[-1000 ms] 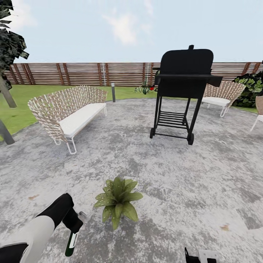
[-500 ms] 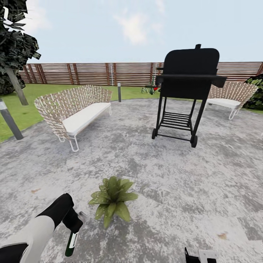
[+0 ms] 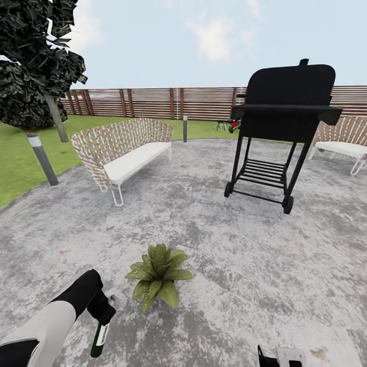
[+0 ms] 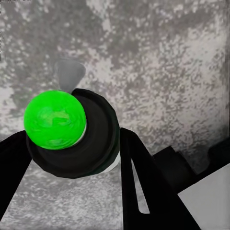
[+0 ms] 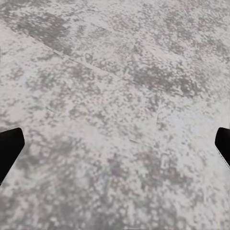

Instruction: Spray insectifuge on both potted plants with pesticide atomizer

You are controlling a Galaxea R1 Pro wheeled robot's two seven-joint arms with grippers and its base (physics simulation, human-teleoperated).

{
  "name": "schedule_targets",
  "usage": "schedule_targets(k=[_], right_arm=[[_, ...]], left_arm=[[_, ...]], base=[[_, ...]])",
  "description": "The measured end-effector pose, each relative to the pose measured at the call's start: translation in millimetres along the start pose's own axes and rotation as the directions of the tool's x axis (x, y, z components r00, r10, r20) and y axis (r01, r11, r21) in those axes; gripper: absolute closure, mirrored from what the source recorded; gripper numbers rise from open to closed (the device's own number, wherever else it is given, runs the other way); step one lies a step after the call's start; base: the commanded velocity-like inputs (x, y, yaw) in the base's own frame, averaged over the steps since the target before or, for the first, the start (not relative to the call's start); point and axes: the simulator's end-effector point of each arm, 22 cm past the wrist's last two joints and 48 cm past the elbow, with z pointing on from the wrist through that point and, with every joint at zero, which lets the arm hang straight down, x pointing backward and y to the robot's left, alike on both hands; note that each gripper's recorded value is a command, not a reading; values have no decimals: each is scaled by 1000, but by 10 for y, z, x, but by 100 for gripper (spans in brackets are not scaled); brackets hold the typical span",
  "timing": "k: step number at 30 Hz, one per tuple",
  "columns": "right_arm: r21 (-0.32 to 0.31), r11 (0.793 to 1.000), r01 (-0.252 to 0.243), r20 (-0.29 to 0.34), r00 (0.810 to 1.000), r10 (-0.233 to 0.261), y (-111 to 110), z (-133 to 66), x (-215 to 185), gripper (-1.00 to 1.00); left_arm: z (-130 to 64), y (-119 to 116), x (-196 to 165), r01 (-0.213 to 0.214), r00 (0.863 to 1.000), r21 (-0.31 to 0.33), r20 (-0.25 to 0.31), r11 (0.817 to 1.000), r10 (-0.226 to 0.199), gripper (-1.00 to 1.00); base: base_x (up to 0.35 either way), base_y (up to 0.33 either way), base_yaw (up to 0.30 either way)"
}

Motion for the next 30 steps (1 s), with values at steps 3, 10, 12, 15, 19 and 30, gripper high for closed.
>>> schedule_targets(k=[3, 10, 12, 15, 19, 30], right_arm=[[0, 1000, 0, 0, 1000, 0, 0, -1, -1, -100], [0, 1000, 0, -1, 1000, 0, 0, 0, 3, -100], [0, 1000, 0, -1, 1000, 0, 1, 0, 5, -100], [0, 1000, 0, -1, 1000, 0, 0, 0, 4, -100], [0, 1000, 0, -1, 1000, 0, -1, 0, 4, -100], [4, 1000, 2, 1, 1000, -2, -26, 4, -3, -100]], left_arm=[[-12, 62, -12, 0, 1000, -27, 4, 1000, 0, 100], [27, 26, 6, 2, 1000, -18, 1, 1000, -2, 100], [213, -80, 257, 5, 999, 7, -43, 1000, -4, 100], [280, -126, 340, 8, 999, 13, -51, 1000, -7, 100], [78, -370, -285, -36, 997, 5, 63, 999, 35, 100], [-166, -405, -631, -58, 991, 13, 119, 998, 56, 100]], base=[[236, -186, 277], [111, -50, 134], [1, 0, 2], [0, 0, 0], [0, 0, 0], [0, 0, 0]])
